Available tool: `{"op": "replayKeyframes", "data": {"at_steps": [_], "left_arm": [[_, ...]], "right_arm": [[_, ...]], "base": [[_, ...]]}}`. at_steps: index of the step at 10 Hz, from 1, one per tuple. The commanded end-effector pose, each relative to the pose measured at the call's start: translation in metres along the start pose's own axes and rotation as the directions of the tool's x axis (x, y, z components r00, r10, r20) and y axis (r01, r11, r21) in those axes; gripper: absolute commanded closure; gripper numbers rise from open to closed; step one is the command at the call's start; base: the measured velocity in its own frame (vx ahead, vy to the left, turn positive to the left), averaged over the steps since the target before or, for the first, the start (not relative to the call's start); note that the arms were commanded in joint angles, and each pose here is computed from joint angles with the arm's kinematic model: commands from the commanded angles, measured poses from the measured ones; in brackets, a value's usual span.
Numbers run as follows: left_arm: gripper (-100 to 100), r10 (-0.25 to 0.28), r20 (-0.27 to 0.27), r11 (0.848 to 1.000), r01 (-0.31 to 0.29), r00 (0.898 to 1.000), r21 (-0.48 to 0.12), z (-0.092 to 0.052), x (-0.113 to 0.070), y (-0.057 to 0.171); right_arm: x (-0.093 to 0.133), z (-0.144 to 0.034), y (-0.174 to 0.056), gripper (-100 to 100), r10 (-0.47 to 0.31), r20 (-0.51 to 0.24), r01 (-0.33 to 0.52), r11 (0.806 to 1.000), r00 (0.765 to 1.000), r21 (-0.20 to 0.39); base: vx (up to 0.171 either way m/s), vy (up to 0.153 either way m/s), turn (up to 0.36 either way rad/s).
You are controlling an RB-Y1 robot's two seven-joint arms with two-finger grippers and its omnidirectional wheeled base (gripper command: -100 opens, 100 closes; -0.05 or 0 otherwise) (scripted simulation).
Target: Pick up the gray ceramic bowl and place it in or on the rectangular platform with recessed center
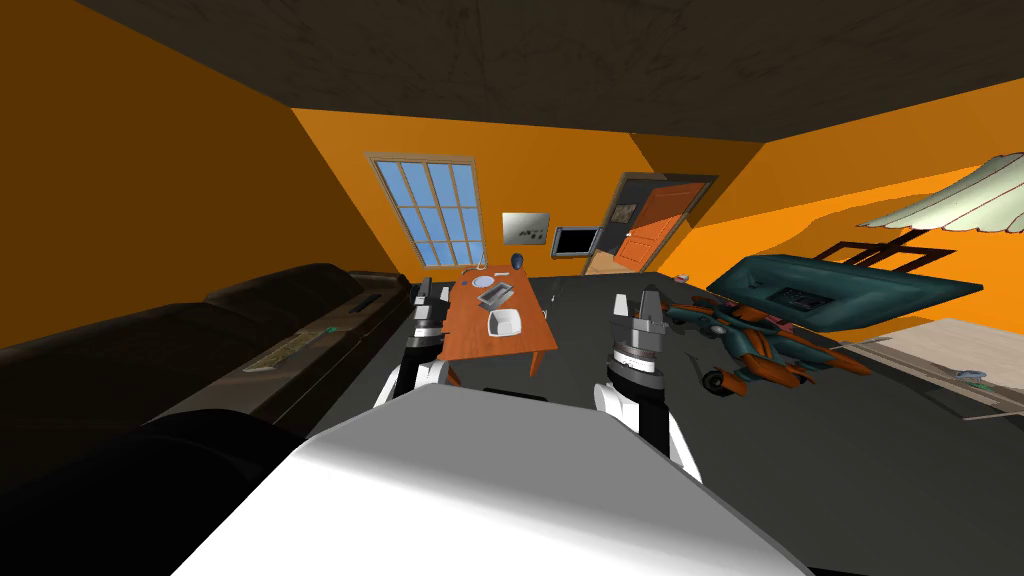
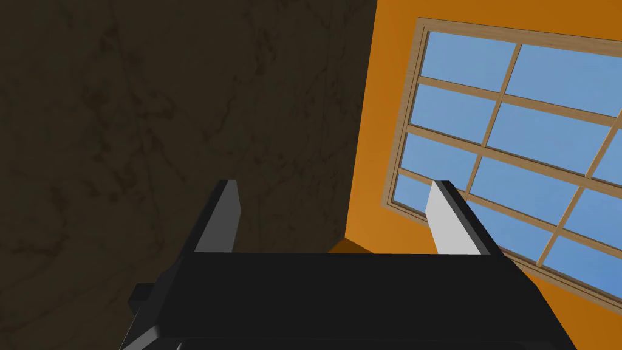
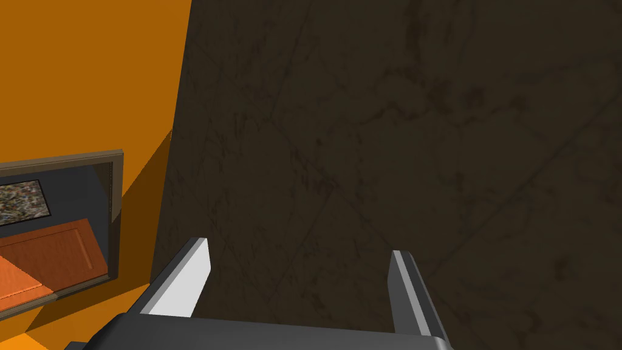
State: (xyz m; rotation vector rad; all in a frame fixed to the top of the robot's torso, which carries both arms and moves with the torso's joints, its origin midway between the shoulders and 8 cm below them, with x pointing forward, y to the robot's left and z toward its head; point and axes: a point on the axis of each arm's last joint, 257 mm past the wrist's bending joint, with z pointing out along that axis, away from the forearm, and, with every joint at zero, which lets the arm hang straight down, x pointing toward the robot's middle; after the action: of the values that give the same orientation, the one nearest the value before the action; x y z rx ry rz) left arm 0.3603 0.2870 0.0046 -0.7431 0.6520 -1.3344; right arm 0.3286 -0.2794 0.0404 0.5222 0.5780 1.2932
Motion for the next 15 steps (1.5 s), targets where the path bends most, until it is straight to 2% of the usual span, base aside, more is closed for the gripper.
{"op": "replayKeyframes", "data": {"at_steps": [1, 5, 8, 9, 11, 12, 14, 15], "left_arm": [[-100, 0.007, -0.029, 1.000, -0.007, 1.000, -0.020, 0.000, 0.003, 0.007], [-100, -0.002, -0.095, 0.991, -0.010, 0.995, -0.130, -0.003, 0.013, 0.044], [-100, -0.039, -0.117, 0.969, 0.010, 0.992, -0.247, -0.010, 0.020, 0.085], [-100, -0.039, -0.115, 0.966, 0.008, 0.993, -0.259, -0.010, 0.019, 0.088], [-100, -0.073, -0.117, 0.938, 0.029, 0.990, -0.344, -0.018, 0.025, 0.117], [-100, -0.072, -0.114, 0.933, 0.027, 0.991, -0.358, -0.019, 0.025, 0.121], [-100, -0.109, -0.108, 0.895, 0.051, 0.988, -0.444, -0.029, 0.032, 0.151], [-100, -0.108, -0.104, 0.887, 0.048, 0.989, -0.460, -0.031, 0.031, 0.156]], "right_arm": [[0.000, 0.000, 0.000, 0, 0.000, 0.000, 0.000, 1.000, 1.000, 0.000], [0.000, 0.000, 0.000, 0, 0.000, 0.000, 0.000, 1.000, 1.000, 0.000], [0.000, 0.000, 0.000, 0, 0.000, 0.000, 0.000, 1.000, 1.000, 0.000], [0.000, 0.000, 0.000, 0, 0.000, 0.000, 0.000, 1.000, 1.000, 0.000], [0.000, 0.000, 0.000, 0, 0.000, 0.000, 0.000, 1.000, 1.000, 0.000], [0.000, 0.000, 0.000, 0, 0.000, 0.000, 0.000, 1.000, 1.000, 0.000], [0.000, 0.000, 0.000, 0, 0.000, 0.000, 0.000, 1.000, 1.000, 0.000], [0.000, 0.000, 0.000, 0, 0.000, 0.000, 0.000, 1.000, 1.000, 0.000]], "base": [[0.000, 0.000, 0.000], [-0.017, -0.004, -0.003], [-0.037, -0.009, -0.006], [-0.030, -0.007, -0.003], [-0.036, -0.010, -0.006], [-0.030, -0.012, -0.004], [-0.037, -0.010, -0.007], [-0.038, -0.009, -0.004]]}}
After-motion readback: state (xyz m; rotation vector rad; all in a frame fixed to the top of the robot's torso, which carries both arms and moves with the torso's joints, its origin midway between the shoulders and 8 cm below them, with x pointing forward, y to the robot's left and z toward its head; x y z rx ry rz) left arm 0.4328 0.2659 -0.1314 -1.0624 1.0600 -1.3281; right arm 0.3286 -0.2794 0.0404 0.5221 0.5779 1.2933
